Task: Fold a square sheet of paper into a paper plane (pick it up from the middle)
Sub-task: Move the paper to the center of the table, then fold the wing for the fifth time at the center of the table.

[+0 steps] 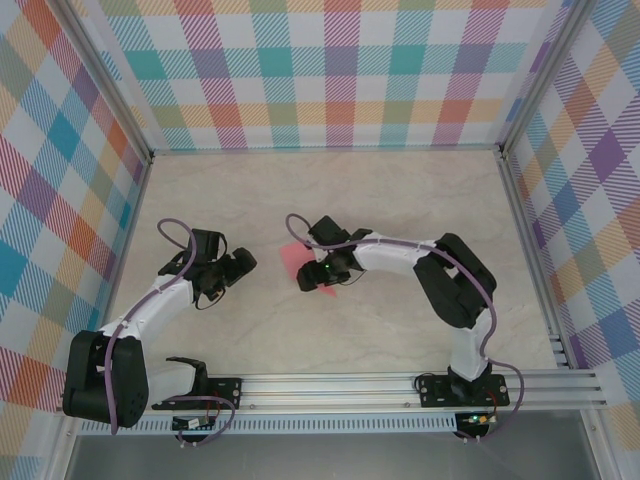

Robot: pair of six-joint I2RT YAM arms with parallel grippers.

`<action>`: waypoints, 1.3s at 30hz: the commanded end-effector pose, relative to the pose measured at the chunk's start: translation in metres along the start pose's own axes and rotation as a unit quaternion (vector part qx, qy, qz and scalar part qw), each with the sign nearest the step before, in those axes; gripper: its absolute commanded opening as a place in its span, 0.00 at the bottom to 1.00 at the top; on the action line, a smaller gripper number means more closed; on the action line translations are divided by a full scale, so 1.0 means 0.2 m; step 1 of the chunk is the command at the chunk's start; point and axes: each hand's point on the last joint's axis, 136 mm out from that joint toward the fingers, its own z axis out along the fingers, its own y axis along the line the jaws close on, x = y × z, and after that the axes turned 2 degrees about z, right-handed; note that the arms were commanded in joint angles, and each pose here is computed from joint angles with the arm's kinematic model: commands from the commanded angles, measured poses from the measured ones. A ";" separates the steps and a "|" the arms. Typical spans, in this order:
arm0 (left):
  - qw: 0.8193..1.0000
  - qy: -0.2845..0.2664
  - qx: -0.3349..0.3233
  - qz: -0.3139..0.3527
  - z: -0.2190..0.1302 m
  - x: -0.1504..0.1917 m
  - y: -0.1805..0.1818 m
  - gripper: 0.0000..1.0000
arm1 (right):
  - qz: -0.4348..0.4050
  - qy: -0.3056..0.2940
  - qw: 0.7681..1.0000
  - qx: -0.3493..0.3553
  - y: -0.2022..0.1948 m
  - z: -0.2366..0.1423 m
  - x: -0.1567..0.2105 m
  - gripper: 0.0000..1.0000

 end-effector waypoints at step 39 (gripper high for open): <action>0.970 0.143 0.192 0.050 0.18 0.36 -0.57 0.75 | 0.287 -0.040 0.952 -0.098 -0.23 0.06 0.01 0.55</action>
